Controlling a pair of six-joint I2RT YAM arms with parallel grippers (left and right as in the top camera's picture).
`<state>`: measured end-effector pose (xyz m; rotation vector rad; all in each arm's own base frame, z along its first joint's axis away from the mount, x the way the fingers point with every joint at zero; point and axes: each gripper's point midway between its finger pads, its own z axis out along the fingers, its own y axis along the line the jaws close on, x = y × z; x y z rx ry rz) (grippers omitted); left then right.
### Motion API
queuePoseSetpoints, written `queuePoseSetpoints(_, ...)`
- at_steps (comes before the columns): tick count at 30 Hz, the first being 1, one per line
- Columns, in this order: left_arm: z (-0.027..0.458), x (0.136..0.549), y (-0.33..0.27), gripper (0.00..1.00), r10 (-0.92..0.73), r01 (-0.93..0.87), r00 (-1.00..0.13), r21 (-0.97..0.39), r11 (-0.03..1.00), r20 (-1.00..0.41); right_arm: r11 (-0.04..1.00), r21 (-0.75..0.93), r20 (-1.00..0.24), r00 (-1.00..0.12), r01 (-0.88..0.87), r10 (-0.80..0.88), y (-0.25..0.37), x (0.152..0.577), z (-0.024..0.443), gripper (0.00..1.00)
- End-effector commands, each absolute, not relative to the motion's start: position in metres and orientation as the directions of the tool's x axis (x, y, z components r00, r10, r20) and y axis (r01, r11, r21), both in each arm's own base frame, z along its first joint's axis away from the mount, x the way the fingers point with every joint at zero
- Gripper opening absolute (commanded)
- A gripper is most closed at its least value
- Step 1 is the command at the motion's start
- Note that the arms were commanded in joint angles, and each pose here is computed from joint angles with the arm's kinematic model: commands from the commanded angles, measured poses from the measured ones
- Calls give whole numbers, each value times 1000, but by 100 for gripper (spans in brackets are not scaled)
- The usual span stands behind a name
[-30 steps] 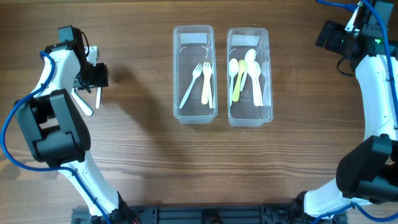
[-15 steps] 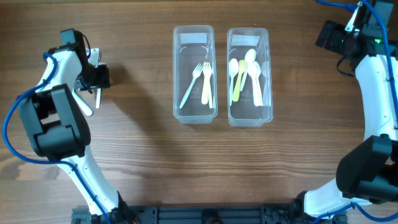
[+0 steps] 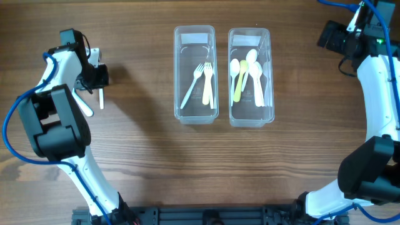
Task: Pack container
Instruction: 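Move the left gripper back and grasp the third white fork, then place the third white fork into the left container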
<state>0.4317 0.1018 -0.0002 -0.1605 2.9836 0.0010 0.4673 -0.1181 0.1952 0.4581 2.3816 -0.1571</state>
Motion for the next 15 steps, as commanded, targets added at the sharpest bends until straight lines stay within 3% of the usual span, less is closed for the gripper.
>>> queuePoseSetpoints(1, 46, 454, 100, 4, -100, -101, -962, -11, 995, -254, 927, 5, -688, -671, 376, 276, -121, 469, 209, 100)
queuePoseSetpoints(6, 133, 481, 72, 4, -123, -122, -891, -32, 992, -436, 927, 5, -688, -671, 376, 276, -121, 469, 209, 100)
queuePoseSetpoints(9, 174, 486, 19, 4, -154, -85, -847, -155, 984, -508, 927, 6, -688, -671, 376, 277, -121, 469, 209, 100)
queuePoseSetpoints(15, 194, 481, -89, 4, -204, -26, -850, -347, 937, -486, 927, 5, -688, -671, 376, 276, -121, 469, 209, 99)
